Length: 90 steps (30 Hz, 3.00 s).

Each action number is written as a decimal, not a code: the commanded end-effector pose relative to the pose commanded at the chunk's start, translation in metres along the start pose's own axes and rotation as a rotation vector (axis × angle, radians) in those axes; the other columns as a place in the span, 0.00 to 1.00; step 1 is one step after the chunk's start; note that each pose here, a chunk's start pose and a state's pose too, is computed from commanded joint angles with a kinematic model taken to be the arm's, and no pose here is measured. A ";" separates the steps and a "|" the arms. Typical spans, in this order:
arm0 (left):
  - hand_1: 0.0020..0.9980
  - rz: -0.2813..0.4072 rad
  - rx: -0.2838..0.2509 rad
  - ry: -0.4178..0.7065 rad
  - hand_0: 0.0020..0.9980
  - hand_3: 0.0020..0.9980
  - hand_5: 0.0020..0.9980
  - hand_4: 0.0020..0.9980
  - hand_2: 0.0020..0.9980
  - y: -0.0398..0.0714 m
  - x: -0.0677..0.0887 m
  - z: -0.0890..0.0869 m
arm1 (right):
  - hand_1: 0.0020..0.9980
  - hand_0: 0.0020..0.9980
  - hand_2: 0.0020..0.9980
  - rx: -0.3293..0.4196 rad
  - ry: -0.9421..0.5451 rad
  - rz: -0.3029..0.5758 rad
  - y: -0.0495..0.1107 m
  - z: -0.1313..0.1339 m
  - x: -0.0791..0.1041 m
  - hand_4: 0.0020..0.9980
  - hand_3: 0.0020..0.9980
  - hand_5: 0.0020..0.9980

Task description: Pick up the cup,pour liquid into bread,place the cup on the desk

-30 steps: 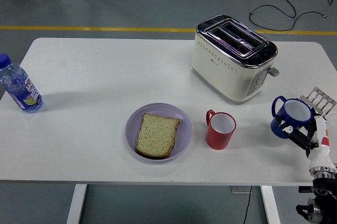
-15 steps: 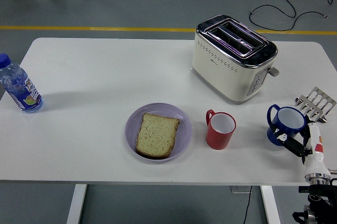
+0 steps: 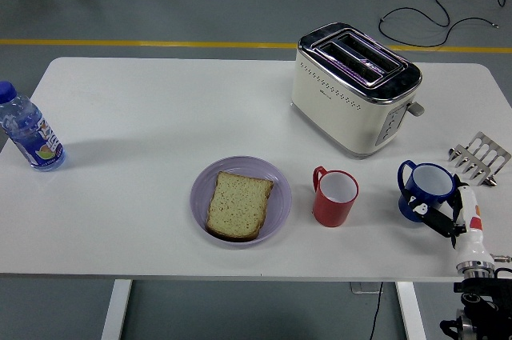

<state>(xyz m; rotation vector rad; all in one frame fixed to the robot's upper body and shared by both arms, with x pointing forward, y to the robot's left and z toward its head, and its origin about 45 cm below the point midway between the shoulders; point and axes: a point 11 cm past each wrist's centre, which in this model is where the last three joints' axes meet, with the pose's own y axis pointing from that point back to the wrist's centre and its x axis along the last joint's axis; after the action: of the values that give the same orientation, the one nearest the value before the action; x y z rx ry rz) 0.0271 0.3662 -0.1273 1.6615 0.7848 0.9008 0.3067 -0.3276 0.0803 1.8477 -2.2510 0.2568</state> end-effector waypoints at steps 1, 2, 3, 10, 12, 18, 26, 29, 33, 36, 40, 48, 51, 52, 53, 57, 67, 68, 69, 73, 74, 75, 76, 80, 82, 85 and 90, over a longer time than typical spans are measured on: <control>0.69 0.000 -0.001 -0.001 0.66 0.60 0.93 0.34 0.71 0.000 0.000 0.000 | 0.34 0.38 0.49 0.001 0.001 -0.002 -0.001 0.000 -0.001 0.63 0.53 0.01; 0.69 0.001 -0.002 -0.001 0.66 0.60 0.93 0.34 0.71 0.000 0.000 0.001 | 0.34 0.39 0.50 0.002 0.003 -0.005 -0.001 -0.001 -0.002 0.64 0.54 0.01; 0.69 0.001 -0.002 0.000 0.66 0.60 0.93 0.34 0.71 0.000 0.000 0.001 | 0.34 0.39 0.50 0.002 0.004 -0.006 -0.002 -0.001 -0.002 0.64 0.54 0.01; 0.69 0.002 -0.006 0.005 0.66 0.60 0.93 0.34 0.71 0.001 0.001 0.003 | 0.36 0.40 0.51 -0.009 0.014 -0.020 -0.004 0.001 -0.005 0.64 0.54 0.01; 0.69 0.002 -0.007 0.004 0.66 0.60 0.93 0.34 0.71 0.001 0.001 0.003 | 0.36 0.40 0.51 -0.014 0.015 -0.023 -0.003 0.002 -0.006 0.64 0.54 0.01; 0.69 0.003 -0.007 0.000 0.66 0.60 0.93 0.34 0.71 0.001 0.002 0.004 | 0.38 0.42 0.52 -0.033 0.026 -0.030 -0.002 0.006 -0.005 0.65 0.54 0.02; 0.69 0.004 -0.009 -0.001 0.66 0.61 0.93 0.34 0.71 0.001 0.003 0.005 | 0.41 0.46 0.53 -0.035 0.036 -0.021 -0.002 0.006 -0.003 0.78 0.58 0.07; 0.69 0.006 -0.011 0.001 0.66 0.61 0.93 0.34 0.71 0.001 0.003 0.006 | 0.41 0.46 0.53 -0.031 0.041 -0.018 -0.003 0.005 -0.003 0.78 0.58 0.07; 0.69 0.008 -0.012 -0.002 0.66 0.61 0.93 0.34 0.71 0.001 0.004 0.006 | 0.43 0.49 0.55 -0.031 0.053 -0.009 -0.003 0.005 -0.001 0.86 0.65 0.07; 0.69 0.009 -0.013 0.000 0.66 0.61 0.93 0.34 0.71 0.001 0.004 0.007 | 0.43 0.49 0.55 -0.033 0.056 -0.004 -0.003 0.006 0.000 0.86 0.65 0.07; 0.69 0.010 -0.013 -0.001 0.66 0.61 0.92 0.34 0.71 0.001 0.005 0.007 | 0.44 0.50 0.56 -0.036 0.064 -0.008 -0.002 0.007 -0.001 0.87 0.68 0.04; 0.69 0.010 -0.018 0.002 0.66 0.61 0.93 0.34 0.71 0.002 0.005 0.010 | 0.45 0.52 0.60 -0.040 0.072 -0.014 -0.003 0.008 0.001 0.88 0.72 0.04; 0.69 0.008 -0.016 0.000 0.66 0.61 0.92 0.34 0.71 0.002 0.004 0.009 | 0.48 0.55 0.65 -0.041 0.077 -0.014 -0.003 0.008 0.001 0.88 0.78 0.03; 0.69 0.007 -0.015 -0.002 0.66 0.61 0.92 0.34 0.71 0.001 0.003 0.008 | 0.48 0.55 0.65 -0.042 0.083 -0.012 -0.003 0.009 0.002 0.88 0.78 0.03; 0.69 0.007 -0.014 -0.002 0.66 0.61 0.92 0.34 0.71 0.001 0.003 0.008 | 0.48 0.55 0.65 -0.043 0.085 -0.012 -0.002 0.009 0.002 0.88 0.78 0.03; 0.69 0.005 -0.013 -0.004 0.66 0.61 0.93 0.34 0.71 0.001 0.002 0.007 | 0.56 0.60 0.77 -0.050 0.091 -0.016 -0.001 0.011 0.003 0.89 0.86 0.04; 0.69 0.000 -0.005 -0.017 0.66 0.61 0.93 0.34 0.71 0.000 -0.001 0.003 | 0.61 0.64 0.83 -0.062 0.101 -0.027 0.003 0.016 0.003 0.90 0.88 0.02; 0.69 0.000 -0.004 -0.020 0.66 0.61 0.93 0.34 0.71 0.000 -0.001 0.002 | 0.66 0.71 0.88 -0.061 0.101 -0.026 0.003 0.015 0.003 0.91 0.93 0.03; 0.69 0.000 -0.003 -0.021 0.66 0.61 0.93 0.34 0.71 0.000 -0.001 0.002 | 0.66 0.71 0.88 -0.060 0.101 -0.026 0.003 0.015 0.003 0.91 0.93 0.03; 0.69 -0.001 -0.001 -0.025 0.66 0.61 0.93 0.34 0.71 0.000 -0.002 0.001 | 0.66 0.71 0.88 -0.052 0.097 -0.022 0.003 0.013 0.004 0.91 0.93 0.03; 0.69 -0.001 -0.001 -0.027 0.66 0.61 0.92 0.34 0.71 0.000 -0.002 0.001 | 0.71 0.76 0.91 -0.048 0.096 -0.019 0.003 0.012 0.005 0.92 0.98 0.02; 0.69 -0.001 -0.001 -0.027 0.66 0.61 0.92 0.34 0.71 0.000 -0.002 0.001 | 0.71 0.76 0.91 -0.046 0.095 -0.017 0.002 0.011 0.006 0.92 0.98 0.02; 0.69 -0.001 0.000 -0.027 0.66 0.61 0.92 0.34 0.71 0.000 -0.002 0.001 | 0.71 0.76 0.91 -0.044 0.094 -0.014 0.002 0.010 0.006 0.92 0.98 0.02; 0.69 -0.002 0.000 -0.028 0.66 0.61 0.92 0.34 0.71 0.000 -0.002 0.000 | 0.75 0.81 0.92 -0.044 0.088 -0.011 0.001 0.009 0.008 0.92 0.99 0.02; 0.69 -0.002 0.001 -0.028 0.66 0.61 0.92 0.34 0.71 0.000 -0.002 0.000 | 0.75 0.81 0.92 -0.048 0.089 -0.015 0.001 0.010 0.008 0.92 0.99 0.02; 0.69 -0.003 0.000 -0.028 0.66 0.61 0.92 0.34 0.71 0.000 -0.002 0.000 | 0.75 0.81 0.92 -0.054 0.093 -0.021 0.001 0.011 0.008 0.92 0.99 0.02; 0.69 -0.003 0.000 -0.028 0.66 0.61 0.92 0.34 0.71 0.000 -0.002 0.000 | 0.78 0.85 0.94 -0.054 0.097 -0.027 0.001 0.011 0.007 0.92 1.00 0.02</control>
<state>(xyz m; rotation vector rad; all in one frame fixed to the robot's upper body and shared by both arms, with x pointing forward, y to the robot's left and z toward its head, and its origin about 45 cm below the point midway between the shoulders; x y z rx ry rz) 0.0265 0.3647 -0.1277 1.6691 0.7681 0.8739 0.3037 -0.3373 0.0720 1.7967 -2.1461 0.2732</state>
